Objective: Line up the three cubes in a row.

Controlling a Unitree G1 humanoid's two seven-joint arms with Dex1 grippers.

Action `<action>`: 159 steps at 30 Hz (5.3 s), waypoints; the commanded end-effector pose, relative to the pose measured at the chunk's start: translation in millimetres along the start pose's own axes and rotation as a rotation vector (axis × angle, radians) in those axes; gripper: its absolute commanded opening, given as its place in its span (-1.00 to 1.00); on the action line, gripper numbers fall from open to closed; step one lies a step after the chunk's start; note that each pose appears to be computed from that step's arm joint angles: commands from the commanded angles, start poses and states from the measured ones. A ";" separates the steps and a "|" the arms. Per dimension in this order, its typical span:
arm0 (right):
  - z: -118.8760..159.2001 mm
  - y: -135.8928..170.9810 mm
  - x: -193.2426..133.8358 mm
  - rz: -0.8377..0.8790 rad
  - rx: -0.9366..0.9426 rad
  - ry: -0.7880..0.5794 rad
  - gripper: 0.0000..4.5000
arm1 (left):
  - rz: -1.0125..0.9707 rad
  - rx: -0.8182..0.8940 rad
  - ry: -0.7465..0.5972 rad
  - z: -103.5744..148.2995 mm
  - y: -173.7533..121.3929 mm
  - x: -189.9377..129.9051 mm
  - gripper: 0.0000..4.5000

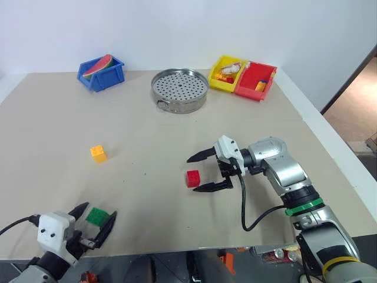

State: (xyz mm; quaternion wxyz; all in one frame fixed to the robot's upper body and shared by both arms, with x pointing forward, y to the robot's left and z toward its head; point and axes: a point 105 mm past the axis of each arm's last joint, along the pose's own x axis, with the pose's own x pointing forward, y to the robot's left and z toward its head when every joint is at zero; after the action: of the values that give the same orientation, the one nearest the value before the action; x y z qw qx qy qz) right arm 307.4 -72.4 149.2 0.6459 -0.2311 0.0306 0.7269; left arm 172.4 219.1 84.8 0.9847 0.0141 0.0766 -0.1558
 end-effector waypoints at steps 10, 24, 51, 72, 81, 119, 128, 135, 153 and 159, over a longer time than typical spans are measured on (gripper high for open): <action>7.0 1.1 -5.4 -0.014 -0.037 0.005 1.00 | -0.010 0.010 0.035 -7.1 1.6 1.6 0.65; 6.3 0.4 -5.3 -0.009 -0.047 0.017 1.00 | -0.045 0.003 0.051 -11.9 -0.4 3.3 -0.40; 42.4 -5.0 -28.7 -0.234 0.084 -0.171 1.00 | -0.915 0.344 0.022 64.6 -41.8 105.6 -0.39; 37.2 1.2 -34.2 -0.308 0.068 -0.126 1.00 | -1.116 0.424 0.012 61.0 -74.6 145.4 -0.39; 34.2 4.8 -34.0 -0.301 0.068 -0.121 1.00 | -1.103 0.455 0.032 56.0 -77.9 152.8 -0.39; 30.8 8.6 -34.5 -0.313 0.068 -0.098 1.00 | -1.040 0.441 0.115 44.4 -77.6 168.3 0.84; 32.0 8.0 -36.6 -0.309 0.066 -0.094 1.00 | -0.967 0.507 -0.001 100.9 -60.0 151.6 0.99; 37.3 3.3 -40.6 -0.323 0.071 -0.118 1.00 | -0.788 0.322 -0.107 158.9 -31.5 123.3 0.99; 29.9 -8.0 -33.1 -0.297 0.053 -0.111 1.00 | 0.445 0.142 -0.293 129.8 71.9 126.2 0.99; 28.1 -8.2 -34.1 -0.295 0.049 -0.093 1.00 | 0.546 0.099 -0.232 111.7 72.8 133.8 0.99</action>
State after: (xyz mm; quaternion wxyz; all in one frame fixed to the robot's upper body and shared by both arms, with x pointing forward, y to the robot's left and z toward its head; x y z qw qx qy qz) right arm 309.6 -94.5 176.4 0.7569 -0.1674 0.0069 0.6317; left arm 337.1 238.6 164.3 0.9940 0.0558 -0.0344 0.0878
